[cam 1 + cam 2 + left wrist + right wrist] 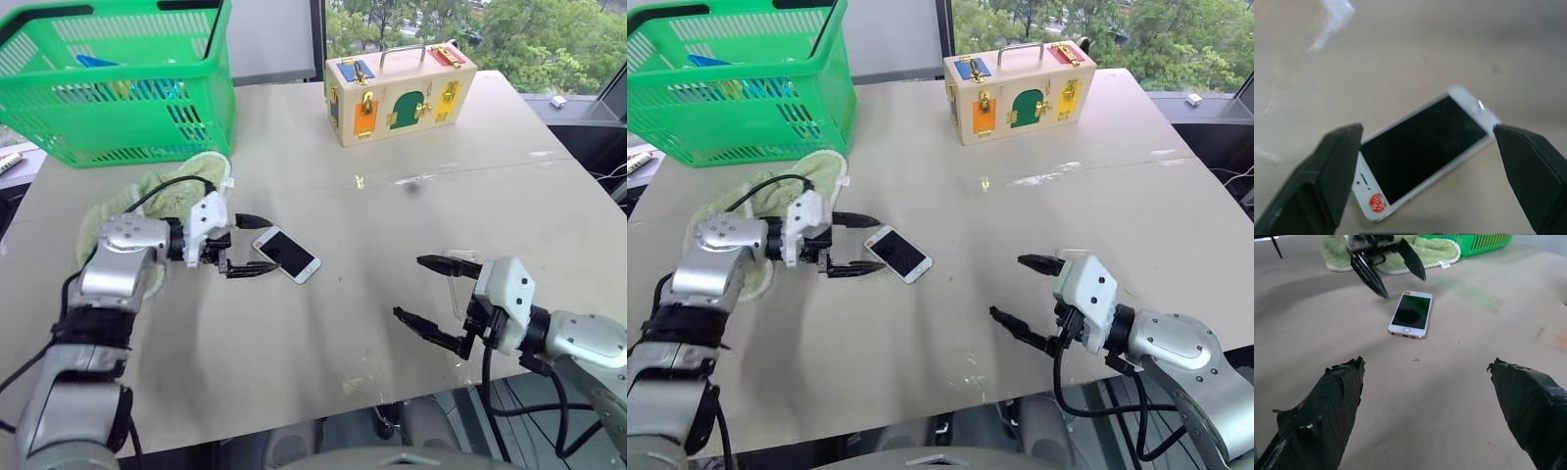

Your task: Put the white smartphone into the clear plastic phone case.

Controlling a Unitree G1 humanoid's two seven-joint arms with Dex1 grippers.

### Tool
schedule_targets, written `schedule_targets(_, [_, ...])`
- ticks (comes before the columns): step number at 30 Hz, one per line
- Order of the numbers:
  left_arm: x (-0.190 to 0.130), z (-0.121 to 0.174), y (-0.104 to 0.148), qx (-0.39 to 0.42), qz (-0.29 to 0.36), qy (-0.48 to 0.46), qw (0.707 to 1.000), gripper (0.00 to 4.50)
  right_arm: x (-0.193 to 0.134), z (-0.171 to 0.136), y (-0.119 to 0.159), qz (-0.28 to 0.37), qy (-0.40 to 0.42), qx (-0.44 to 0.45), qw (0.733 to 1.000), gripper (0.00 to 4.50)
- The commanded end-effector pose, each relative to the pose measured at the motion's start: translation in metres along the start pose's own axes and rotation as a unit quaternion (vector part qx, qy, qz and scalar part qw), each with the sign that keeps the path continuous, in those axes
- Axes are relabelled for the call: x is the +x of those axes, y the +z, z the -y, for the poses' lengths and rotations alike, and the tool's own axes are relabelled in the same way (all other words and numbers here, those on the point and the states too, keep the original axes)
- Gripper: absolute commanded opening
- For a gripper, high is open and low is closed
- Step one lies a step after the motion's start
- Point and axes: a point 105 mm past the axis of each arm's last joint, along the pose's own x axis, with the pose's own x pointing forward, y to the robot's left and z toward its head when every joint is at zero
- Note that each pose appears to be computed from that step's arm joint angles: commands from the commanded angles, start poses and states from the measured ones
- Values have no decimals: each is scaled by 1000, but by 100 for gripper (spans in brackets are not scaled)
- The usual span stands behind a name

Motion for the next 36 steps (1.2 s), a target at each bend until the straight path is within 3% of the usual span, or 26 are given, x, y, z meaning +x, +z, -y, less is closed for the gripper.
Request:
schedule_targets(1, [3,-7,4,58,-32,-51,997,450,0,-6,11,18,1,-15,1000,447])
schedule_targets(11, [36,-20,4,124,-110,-138,976,450,-3,-10,11,16,-6,-12,1000,447])
schedule_targets(21, [53,-12,-6,109,-170,-200,959,450,-7,-15,7,3,-12,-6,1000,447])
schedule_targets(25, [53,-7,-13,101,-181,-213,955,332,-9,-15,6,-1,-16,-7,1000,450])
schedule_targets(26, [52,-7,-14,98,-181,-213,955,297,-9,-15,6,-1,-17,-7,1000,450])
schedule_targets(30, [47,-11,-7,96,-159,-194,963,292,-9,-15,7,-2,-20,-9,1000,450])
schedule_targets(36, [40,-17,42,94,-57,-170,979,292,-11,-11,6,-6,-36,-8,999,450])
